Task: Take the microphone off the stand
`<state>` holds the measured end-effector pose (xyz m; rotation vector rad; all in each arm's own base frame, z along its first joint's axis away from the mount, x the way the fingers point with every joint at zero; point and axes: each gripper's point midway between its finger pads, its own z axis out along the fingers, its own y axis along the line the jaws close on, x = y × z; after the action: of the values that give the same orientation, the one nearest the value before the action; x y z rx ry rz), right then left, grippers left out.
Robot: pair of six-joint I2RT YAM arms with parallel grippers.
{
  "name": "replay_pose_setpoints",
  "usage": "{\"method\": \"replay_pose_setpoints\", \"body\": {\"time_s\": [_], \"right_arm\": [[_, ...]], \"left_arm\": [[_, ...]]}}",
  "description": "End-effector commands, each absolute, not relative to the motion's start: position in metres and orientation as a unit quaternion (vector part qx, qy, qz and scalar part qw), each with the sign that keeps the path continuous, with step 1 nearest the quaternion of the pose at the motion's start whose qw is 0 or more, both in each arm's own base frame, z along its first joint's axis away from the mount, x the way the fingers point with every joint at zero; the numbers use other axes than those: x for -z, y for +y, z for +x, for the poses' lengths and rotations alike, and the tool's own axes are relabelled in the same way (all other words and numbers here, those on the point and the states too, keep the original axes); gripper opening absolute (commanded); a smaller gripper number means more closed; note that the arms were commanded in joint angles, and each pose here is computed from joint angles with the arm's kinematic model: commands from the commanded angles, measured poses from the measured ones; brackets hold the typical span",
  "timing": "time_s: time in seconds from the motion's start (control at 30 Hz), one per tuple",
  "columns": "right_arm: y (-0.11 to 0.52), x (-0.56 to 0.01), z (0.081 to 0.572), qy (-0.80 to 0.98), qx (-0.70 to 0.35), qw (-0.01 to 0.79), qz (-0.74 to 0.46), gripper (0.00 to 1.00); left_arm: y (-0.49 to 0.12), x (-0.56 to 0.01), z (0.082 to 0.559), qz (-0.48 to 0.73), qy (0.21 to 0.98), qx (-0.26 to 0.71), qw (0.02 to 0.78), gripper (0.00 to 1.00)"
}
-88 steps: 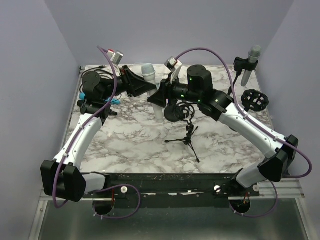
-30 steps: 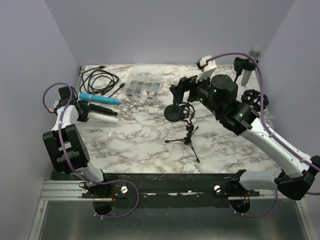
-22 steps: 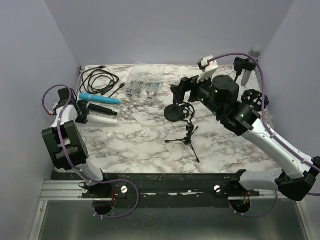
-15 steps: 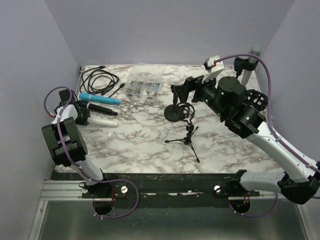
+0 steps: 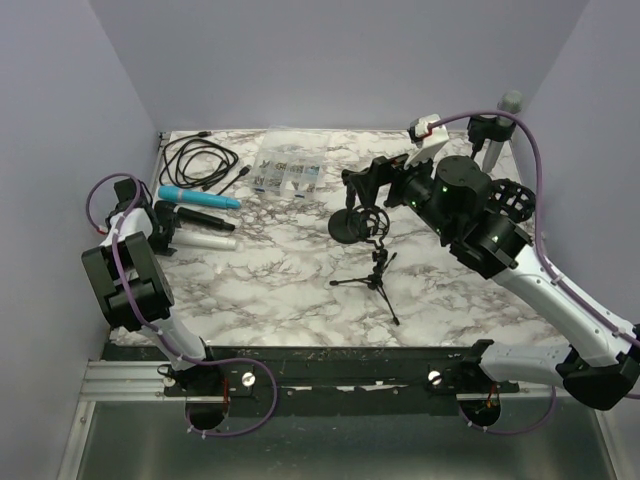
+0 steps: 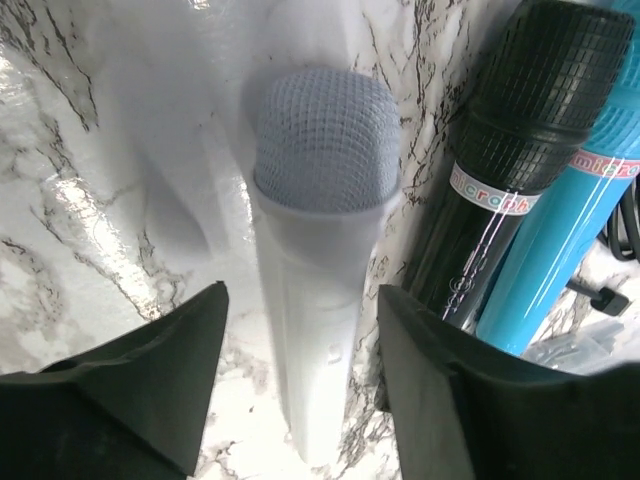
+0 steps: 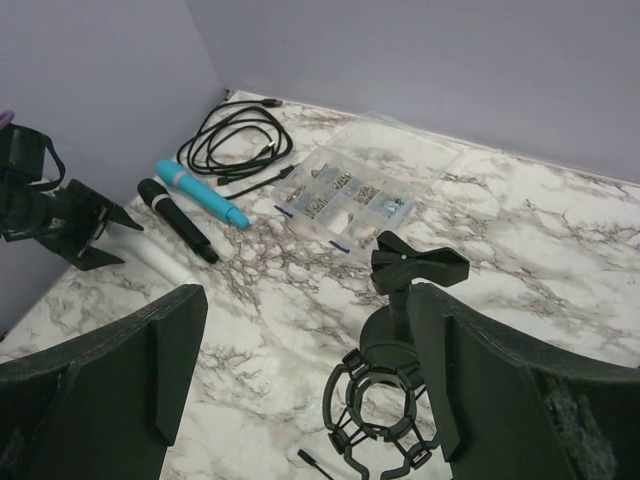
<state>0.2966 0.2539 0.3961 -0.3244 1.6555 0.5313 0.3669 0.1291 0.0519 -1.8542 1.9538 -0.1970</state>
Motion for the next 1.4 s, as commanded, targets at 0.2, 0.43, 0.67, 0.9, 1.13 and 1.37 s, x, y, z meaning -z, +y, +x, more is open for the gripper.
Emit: {"method": "replay_pose_setpoints", "body": {"time_s": [0.2,0.43,0.67,0.9,1.13,1.37], "right_arm": [[0.233,-0.415,0.29,0.716,-0.208,0.654,-0.129,0.9],[0.191,-0.423,0.29,0.736,-0.13,0.659,-0.086,0.9],[0.117,-0.418,0.281,0.754,0.002,0.656,0.005,0.9],[0.055,-0.406,0.263,0.747,0.114,0.646,0.108,0.89],[0.029,-0.405,0.268,0.74,0.162,0.636,0.152,0.88],[0.02,-0.411,0.283,0.756,0.125,0.618,0.176,0.87]], "left_arm": [[0.122,-0.087,0.381,-0.653,0.706,0.124,0.243,0.69],[0.1,-0.123,0.386,-0.628,0.706,0.177,0.277,0.69],[0.071,-0.172,0.395,-0.568,0.722,0.218,0.328,0.68],[0.017,-0.243,0.415,-0.418,0.768,0.255,0.413,0.68],[-0.097,-0.339,0.408,-0.151,0.751,0.365,0.53,0.68],[-0.235,-0.396,0.321,0.146,0.653,0.464,0.58,0.68]]}}
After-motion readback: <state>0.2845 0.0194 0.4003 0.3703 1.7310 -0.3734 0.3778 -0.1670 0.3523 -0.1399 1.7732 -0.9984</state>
